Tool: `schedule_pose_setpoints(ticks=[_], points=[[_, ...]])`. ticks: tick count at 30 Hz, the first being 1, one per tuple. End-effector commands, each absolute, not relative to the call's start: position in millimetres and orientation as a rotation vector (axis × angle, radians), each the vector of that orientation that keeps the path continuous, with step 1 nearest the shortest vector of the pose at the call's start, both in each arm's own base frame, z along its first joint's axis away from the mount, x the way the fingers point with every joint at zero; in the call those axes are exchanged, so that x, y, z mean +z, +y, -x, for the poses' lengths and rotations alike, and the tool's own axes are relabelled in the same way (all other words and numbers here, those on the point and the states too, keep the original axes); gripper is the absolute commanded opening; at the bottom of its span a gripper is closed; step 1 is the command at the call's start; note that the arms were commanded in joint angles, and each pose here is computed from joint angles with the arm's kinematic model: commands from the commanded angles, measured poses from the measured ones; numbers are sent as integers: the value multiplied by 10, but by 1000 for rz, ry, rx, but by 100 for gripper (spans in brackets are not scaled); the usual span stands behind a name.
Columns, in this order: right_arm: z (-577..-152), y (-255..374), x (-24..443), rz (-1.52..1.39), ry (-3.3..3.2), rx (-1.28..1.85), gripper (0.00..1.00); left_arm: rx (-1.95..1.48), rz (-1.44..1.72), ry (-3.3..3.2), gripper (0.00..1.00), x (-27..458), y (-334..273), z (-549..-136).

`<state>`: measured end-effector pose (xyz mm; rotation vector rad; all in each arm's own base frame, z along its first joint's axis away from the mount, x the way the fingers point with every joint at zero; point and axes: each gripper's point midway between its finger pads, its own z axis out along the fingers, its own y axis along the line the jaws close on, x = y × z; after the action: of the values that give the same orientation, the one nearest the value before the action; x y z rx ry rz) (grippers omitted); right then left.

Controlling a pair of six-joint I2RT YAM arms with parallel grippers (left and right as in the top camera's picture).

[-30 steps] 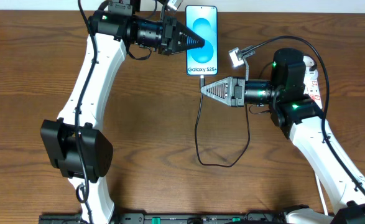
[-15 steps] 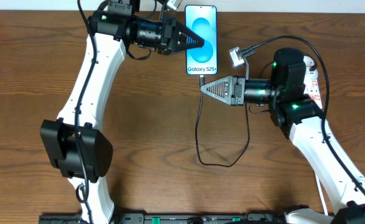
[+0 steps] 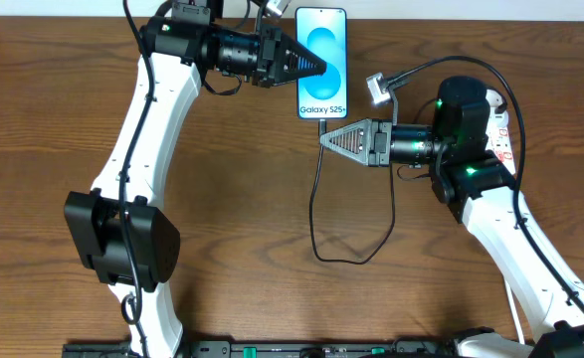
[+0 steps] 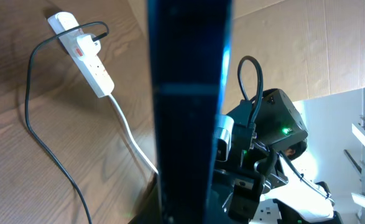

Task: Plug charger to phone and switch on socket
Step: 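Push the USB-C plug up into the phone's bottom port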

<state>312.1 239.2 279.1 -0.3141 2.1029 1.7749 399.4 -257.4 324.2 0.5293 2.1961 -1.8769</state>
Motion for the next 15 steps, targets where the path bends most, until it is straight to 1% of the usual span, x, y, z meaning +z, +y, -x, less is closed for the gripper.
schedule_pose_setpoints(ticks=[1, 5, 14, 15], points=[[-3218, 2362, 2864, 289, 2066, 1721, 1, -1936, -584, 2154, 7, 3351, -2637, -3892], [-3260, 2336, 2885, 283, 2050, 1705, 1, -1936, -583, 2154, 6, 3351, -2637, -3892], [-3290, 2299, 2879, 274, 2046, 1691, 2, -1921, -578, 2162, 7, 3334, -2637, -3905], [-3288, 2299, 2873, 272, 2050, 1691, 6, -1913, -575, 2167, 7, 3325, -2636, -3913]])
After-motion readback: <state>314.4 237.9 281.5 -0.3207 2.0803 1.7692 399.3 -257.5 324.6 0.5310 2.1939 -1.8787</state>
